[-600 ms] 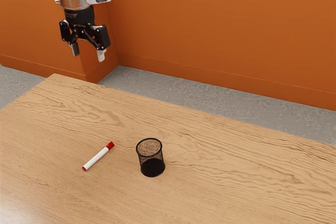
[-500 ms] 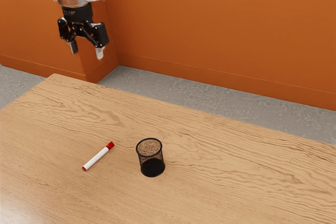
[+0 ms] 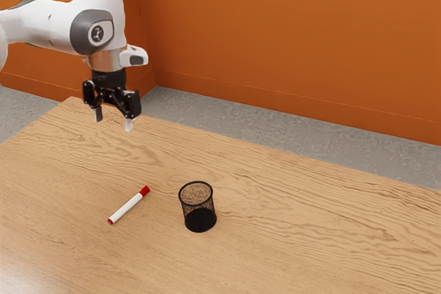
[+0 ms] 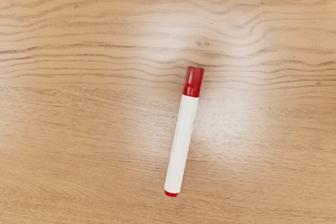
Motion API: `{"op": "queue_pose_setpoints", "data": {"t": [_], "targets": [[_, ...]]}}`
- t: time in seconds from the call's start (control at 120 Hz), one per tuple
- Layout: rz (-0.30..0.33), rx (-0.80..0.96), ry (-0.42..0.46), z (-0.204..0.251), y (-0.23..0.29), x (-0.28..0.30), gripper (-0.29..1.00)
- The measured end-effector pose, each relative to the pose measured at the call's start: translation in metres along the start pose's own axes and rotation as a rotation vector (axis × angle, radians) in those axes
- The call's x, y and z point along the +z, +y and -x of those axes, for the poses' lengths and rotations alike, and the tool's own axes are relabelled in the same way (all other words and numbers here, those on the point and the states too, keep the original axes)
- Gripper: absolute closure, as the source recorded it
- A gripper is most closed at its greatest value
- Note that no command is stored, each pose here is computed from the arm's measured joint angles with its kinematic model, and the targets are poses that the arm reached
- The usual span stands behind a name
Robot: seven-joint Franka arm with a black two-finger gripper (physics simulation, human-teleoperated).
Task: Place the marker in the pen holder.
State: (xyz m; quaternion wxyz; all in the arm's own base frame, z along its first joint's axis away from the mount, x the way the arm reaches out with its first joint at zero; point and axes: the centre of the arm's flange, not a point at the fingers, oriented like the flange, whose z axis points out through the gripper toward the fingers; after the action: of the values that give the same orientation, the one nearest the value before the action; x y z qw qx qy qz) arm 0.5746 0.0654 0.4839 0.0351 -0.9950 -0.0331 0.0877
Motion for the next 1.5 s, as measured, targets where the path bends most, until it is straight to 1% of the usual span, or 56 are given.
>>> {"op": "queue_pose_setpoints", "data": {"t": [0.183, 0.275, 0.342, 0.425, 0.55, 0.7, 0.8, 0.9, 1.15, 1.267, 1.5], "targets": [[-0.007, 0.007, -0.017, -0.023, -0.001, 0.053, 0.0], [-0.004, 0.005, -0.021, -0.022, -0.005, 0.088, 0.0], [-0.003, -0.001, -0.005, -0.016, -0.006, 0.116, 0.0], [0.004, -0.007, 0.032, 0.0, -0.002, 0.151, 0.0], [-0.002, -0.01, 0.09, 0.007, 0.004, 0.181, 0.0], [-0.025, 0.041, 0.182, 0.007, 0.007, 0.194, 0.0], [-0.033, 0.082, 0.213, 0.004, 0.014, 0.202, 0.0], [-0.035, 0.105, 0.199, 0.004, 0.015, 0.211, 0.0], [-0.014, 0.119, 0.139, 0.003, 0.016, 0.229, 0.0], [-0.016, 0.129, 0.124, -0.007, 0.016, 0.235, 0.0], [-0.008, 0.14, 0.109, -0.009, 0.016, 0.236, 0.11]]}}
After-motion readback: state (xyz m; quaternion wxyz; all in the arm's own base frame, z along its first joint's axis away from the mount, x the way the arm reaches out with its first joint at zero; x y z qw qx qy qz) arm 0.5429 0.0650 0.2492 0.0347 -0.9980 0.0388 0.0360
